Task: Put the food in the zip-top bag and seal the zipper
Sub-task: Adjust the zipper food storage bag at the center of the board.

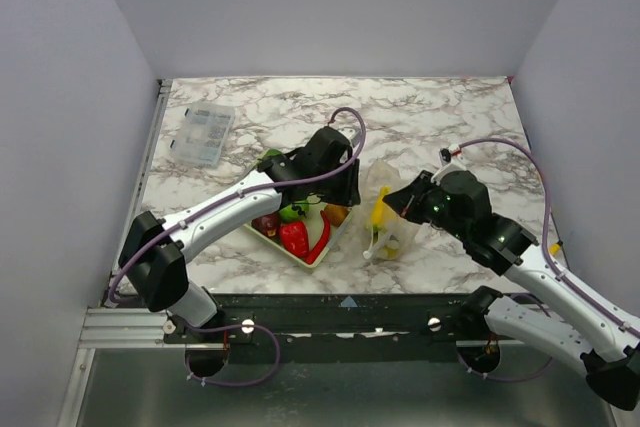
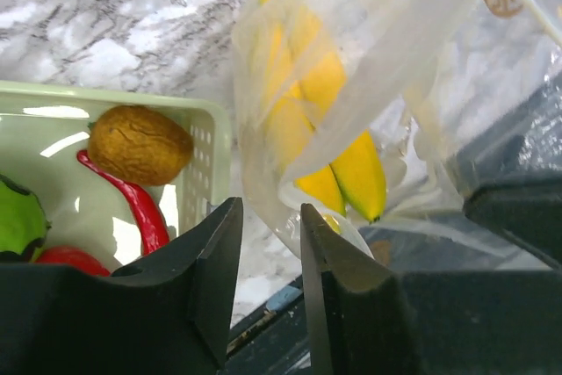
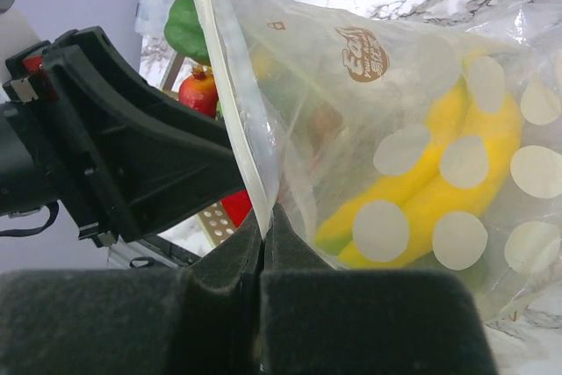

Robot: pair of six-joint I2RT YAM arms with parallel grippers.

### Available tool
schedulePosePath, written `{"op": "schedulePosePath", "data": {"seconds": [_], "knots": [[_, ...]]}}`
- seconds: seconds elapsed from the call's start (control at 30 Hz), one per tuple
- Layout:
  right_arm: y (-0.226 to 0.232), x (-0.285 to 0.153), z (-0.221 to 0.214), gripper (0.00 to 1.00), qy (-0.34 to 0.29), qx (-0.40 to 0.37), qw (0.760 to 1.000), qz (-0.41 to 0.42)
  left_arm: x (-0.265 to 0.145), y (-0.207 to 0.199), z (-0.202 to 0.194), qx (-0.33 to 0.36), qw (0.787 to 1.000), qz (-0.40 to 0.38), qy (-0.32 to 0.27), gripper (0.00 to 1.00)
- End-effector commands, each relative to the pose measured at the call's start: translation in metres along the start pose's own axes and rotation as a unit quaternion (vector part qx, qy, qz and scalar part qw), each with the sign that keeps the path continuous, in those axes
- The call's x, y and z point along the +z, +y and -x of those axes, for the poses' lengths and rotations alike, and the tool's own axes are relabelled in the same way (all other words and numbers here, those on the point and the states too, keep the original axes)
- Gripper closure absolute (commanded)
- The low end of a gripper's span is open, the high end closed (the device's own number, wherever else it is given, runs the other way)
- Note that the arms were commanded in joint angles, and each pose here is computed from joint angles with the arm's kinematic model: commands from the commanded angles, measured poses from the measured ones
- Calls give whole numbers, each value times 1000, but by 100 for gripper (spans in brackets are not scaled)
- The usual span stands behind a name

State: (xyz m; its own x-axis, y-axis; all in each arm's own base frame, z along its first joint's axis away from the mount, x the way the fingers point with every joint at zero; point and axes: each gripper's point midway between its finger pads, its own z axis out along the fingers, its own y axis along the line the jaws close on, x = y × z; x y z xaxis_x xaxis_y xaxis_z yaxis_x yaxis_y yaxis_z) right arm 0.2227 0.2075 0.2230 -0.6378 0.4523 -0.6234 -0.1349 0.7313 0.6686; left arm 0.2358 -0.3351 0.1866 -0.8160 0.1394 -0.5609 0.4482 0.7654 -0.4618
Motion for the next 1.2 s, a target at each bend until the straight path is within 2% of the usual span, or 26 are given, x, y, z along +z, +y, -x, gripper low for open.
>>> {"op": "schedulePosePath", "data": {"seconds": [0.0,0.23,0.53,0.63,0.97,1.07,1.17], "knots": [[10,0,12,99,-19,-9,1000,10,10,8,31,11,997,52,-64,68],[11,-1,15,99,-19,-22,1000,5,23,-2,36,6,997,43,-69,71],[11,-6,15,99,-20,-26,999,13,16,-19,26,17,995,-1,-95,73],[10,-7,14,99,-21,-24,999,14,14,-20,26,23,994,-13,-108,71],[15,-10,14,99,-16,-26,999,24,30,-16,25,33,996,3,-86,70],[15,-12,15,99,-19,-25,999,23,23,-25,21,41,995,-30,-91,70],[15,-14,16,99,-21,-25,999,24,18,-29,19,49,991,-56,-112,64]]}}
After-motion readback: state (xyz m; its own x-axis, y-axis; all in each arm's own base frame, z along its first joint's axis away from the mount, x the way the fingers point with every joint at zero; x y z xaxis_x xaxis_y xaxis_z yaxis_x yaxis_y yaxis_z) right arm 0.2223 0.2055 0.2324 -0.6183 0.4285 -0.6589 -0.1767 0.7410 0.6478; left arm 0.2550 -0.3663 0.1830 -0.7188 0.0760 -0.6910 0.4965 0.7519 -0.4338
